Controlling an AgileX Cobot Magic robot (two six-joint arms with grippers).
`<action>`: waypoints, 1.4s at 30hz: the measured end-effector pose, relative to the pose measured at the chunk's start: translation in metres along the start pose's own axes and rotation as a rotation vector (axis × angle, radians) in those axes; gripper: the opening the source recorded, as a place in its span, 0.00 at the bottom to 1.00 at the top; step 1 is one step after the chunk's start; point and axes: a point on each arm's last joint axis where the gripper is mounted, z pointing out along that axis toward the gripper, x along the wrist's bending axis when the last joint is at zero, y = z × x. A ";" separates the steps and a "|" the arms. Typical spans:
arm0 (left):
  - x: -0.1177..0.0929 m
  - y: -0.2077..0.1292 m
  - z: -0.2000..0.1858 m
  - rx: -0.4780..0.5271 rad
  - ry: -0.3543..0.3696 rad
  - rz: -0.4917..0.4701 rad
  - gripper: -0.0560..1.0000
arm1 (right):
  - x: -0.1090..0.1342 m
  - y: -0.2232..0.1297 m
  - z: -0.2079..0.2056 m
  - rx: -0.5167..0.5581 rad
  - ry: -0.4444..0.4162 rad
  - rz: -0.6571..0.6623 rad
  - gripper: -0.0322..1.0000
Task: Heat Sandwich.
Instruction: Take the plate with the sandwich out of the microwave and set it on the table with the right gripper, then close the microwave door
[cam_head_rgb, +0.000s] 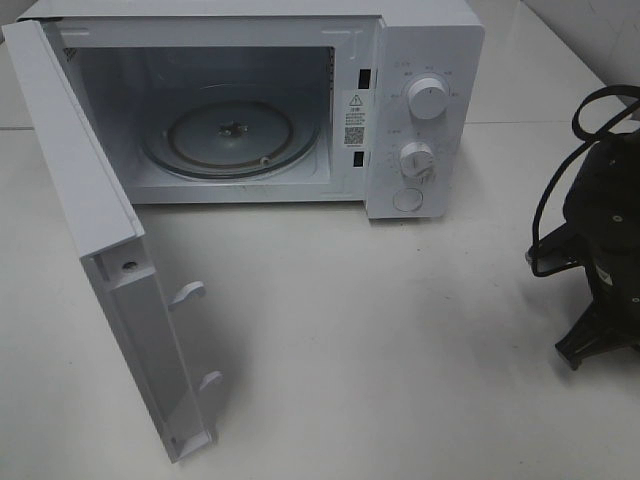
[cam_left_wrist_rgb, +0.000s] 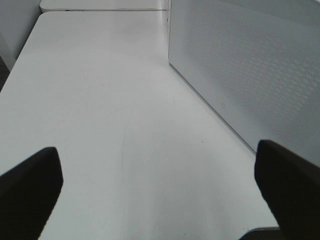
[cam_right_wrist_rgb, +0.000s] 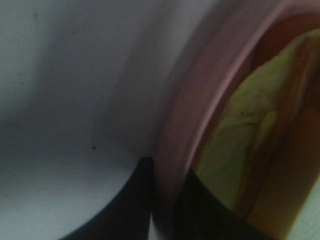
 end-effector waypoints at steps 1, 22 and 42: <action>0.000 0.000 0.000 0.000 0.000 0.000 0.99 | 0.000 0.000 0.000 0.000 0.000 0.000 0.13; 0.000 0.000 0.000 0.000 0.000 0.000 0.99 | -0.012 -0.005 -0.023 -0.075 0.030 0.087 0.41; 0.000 0.000 0.000 0.000 0.000 0.000 0.99 | -0.043 -0.060 -0.115 -0.355 0.317 0.182 0.77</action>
